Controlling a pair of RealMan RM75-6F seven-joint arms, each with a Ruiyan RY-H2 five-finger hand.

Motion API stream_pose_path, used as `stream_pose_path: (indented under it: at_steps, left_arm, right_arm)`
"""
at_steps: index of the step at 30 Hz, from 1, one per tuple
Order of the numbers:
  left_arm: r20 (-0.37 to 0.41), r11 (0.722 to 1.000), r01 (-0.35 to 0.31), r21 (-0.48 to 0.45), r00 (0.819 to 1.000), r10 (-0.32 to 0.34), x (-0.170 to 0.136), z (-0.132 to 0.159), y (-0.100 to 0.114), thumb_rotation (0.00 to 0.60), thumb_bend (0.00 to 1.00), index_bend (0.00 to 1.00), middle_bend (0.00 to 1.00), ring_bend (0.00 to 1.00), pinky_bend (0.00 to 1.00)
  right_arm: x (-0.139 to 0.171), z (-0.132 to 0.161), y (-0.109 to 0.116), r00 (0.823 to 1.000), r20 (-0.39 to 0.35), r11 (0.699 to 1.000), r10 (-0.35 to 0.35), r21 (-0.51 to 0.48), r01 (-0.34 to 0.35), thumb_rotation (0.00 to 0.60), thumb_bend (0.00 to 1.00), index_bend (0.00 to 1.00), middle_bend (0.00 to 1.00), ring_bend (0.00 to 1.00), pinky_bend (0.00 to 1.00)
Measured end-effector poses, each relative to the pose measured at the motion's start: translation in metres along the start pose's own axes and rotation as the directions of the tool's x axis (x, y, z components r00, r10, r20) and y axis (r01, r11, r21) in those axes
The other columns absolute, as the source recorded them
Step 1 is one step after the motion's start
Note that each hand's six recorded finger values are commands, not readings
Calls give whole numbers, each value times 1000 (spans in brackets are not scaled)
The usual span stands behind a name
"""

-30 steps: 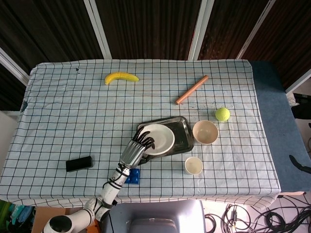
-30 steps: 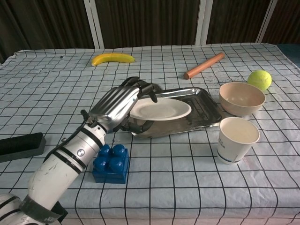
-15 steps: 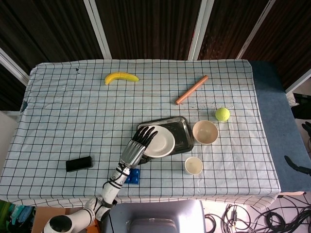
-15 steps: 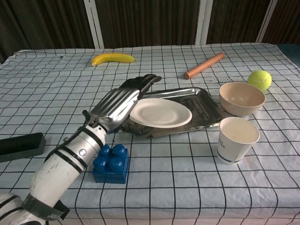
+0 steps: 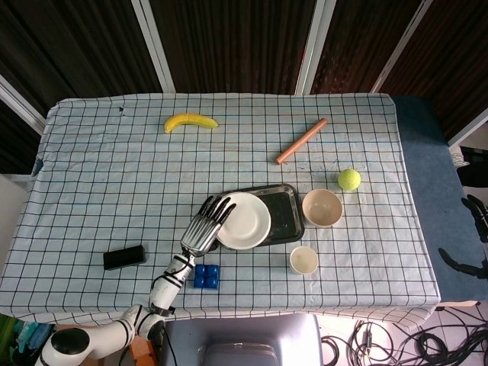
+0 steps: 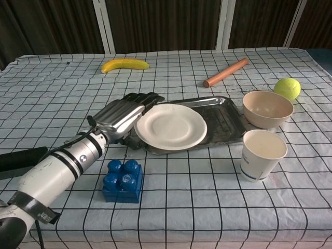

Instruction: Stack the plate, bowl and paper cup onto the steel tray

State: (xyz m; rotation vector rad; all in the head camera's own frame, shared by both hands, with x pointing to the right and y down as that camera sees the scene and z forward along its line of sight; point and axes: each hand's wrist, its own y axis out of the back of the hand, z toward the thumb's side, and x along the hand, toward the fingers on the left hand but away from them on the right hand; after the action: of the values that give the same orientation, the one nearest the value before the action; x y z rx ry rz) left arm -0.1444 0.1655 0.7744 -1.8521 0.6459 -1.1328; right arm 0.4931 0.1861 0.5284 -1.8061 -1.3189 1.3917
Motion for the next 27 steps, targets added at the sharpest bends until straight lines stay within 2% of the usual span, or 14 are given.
stream_pose_path:
  at_steps: [11, 19, 24, 27]
  left_arm:
    - [-65, 993, -24, 114, 997, 31, -9, -30, 22, 600, 278, 0, 0, 0, 0]
    - [-120, 985, -43, 167, 991, 64, -28, -62, 49, 600, 326, 0, 0, 0, 0]
    - [-183, 979, -64, 192, 978, 99, -65, -104, 73, 600, 386, 0, 0, 0, 0]
    - [-236, 981, -64, 183, 966, 107, -100, -136, 85, 600, 384, 0, 0, 0, 0]
  right_arm:
    - [0, 4, -6, 1000, -10, 1000, 15, 18, -15, 600, 184, 0, 0, 0, 0]
    - [1, 11, -13, 999, -34, 999, 30, 45, -28, 600, 184, 0, 0, 0, 0]
    - [-4, 31, -32, 990, -127, 995, 66, 85, -55, 600, 208, 0, 0, 0, 0]
    - [-13, 53, -49, 972, -212, 989, 103, 125, -77, 600, 254, 19, 0, 0, 0]
